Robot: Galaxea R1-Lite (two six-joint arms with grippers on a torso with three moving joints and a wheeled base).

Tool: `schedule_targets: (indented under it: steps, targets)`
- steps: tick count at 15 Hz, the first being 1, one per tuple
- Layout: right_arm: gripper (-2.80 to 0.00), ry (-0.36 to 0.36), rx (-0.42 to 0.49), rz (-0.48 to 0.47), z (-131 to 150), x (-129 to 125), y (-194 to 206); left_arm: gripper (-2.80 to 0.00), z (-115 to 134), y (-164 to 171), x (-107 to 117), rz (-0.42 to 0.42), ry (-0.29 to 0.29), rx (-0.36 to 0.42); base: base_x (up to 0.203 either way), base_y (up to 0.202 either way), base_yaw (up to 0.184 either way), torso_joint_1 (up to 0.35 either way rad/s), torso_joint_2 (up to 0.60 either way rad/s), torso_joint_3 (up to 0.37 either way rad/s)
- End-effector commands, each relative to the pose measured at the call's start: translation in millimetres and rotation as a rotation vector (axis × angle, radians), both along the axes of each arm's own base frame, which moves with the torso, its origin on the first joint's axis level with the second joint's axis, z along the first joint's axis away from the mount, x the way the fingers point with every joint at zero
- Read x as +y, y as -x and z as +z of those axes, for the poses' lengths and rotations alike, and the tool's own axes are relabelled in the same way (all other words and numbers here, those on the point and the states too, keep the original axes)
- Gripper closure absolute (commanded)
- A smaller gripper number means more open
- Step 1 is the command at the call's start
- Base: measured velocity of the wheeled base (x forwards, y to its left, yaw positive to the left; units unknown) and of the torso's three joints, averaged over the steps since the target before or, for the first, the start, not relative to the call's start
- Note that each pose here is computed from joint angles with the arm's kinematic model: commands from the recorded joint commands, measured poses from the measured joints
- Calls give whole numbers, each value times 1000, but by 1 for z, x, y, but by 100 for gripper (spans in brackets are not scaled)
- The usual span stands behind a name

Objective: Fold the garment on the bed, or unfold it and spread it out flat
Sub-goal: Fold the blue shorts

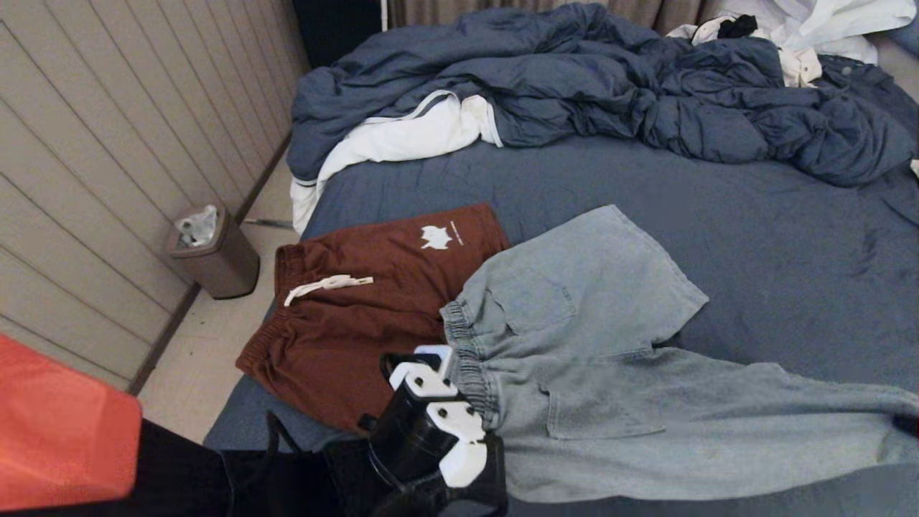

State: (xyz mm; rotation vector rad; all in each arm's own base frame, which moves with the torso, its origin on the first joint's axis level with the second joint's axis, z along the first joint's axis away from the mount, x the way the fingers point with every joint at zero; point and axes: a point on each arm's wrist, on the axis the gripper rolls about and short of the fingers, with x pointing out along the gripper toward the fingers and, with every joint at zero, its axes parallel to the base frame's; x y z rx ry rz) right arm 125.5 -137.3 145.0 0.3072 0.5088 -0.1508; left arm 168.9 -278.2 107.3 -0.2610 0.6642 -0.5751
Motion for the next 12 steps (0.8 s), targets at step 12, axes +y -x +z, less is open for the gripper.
schedule_targets:
  steps: [12]
  targets:
    - [0, 48, -55, 108, 87, 38, -185, 0, 31, -95, 23, 167, 103, -27, 0, 0, 0, 0, 0, 0]
